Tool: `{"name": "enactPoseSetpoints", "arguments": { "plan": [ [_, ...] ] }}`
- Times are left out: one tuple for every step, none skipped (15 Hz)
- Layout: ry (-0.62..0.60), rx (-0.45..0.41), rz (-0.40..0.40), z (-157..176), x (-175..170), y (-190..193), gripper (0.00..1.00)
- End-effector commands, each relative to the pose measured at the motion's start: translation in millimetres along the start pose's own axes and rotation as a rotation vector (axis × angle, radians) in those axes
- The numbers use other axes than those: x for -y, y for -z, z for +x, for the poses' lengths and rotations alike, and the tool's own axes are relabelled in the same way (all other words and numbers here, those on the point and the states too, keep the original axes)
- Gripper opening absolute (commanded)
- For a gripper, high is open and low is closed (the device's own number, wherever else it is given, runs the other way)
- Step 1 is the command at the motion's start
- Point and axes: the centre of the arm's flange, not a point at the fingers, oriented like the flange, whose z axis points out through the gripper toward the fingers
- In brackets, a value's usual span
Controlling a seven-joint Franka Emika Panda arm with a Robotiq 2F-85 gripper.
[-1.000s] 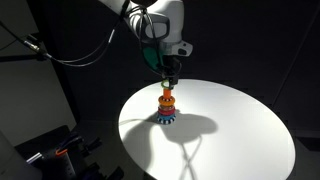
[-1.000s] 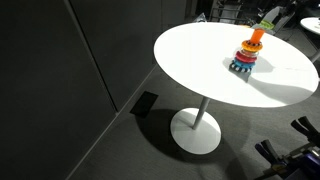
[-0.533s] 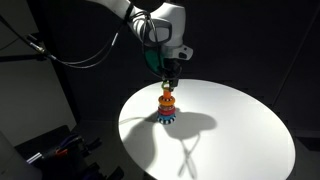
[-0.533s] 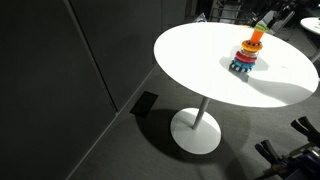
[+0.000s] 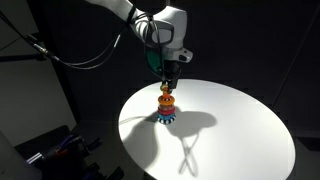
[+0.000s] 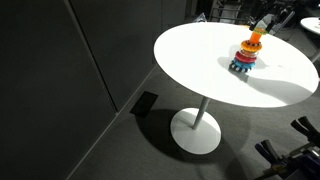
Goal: Put the yellow ring on the orange stand
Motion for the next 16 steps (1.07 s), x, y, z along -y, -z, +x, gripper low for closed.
{"name": "enactPoseSetpoints", "arguments": {
  "plan": [
    [-0.016,0.022,-0.044,9.2,6.0,6.0,0.49],
    [-0.015,0.020,-0.057,8.8,5.9,6.4,0.49],
    [-0.016,0.014,-0.071,8.4,5.9,6.8,0.49],
    [-0.014,0.003,-0.087,7.9,5.7,7.5,0.49],
    [-0.014,-0.004,-0.099,7.5,5.5,8.2,0.77],
    [-0.012,-0.006,-0.108,6.9,5.2,9.1,0.94],
    [-0.010,-0.006,-0.113,6.5,5.2,9.6,0.95],
    [-0.008,-0.007,-0.116,6.4,5.2,9.9,0.96],
    [-0.006,-0.006,-0.117,6.0,4.8,10.0,1.00],
    [-0.005,-0.005,-0.117,5.9,4.2,9.9,1.00],
    [-0.005,-0.004,-0.116,6.0,3.4,9.5,1.00],
    [-0.005,-0.003,-0.115,6.1,2.9,9.4,1.00],
    [-0.005,-0.004,-0.115,6.1,2.2,9.2,1.00],
    [-0.005,-0.004,-0.116,6.2,1.7,9.0,1.00],
    [-0.009,-0.005,-0.113,6.3,1.0,9.1,1.00],
    [-0.008,-0.005,-0.108,6.3,0.1,9.9,1.00]
  ]
}}
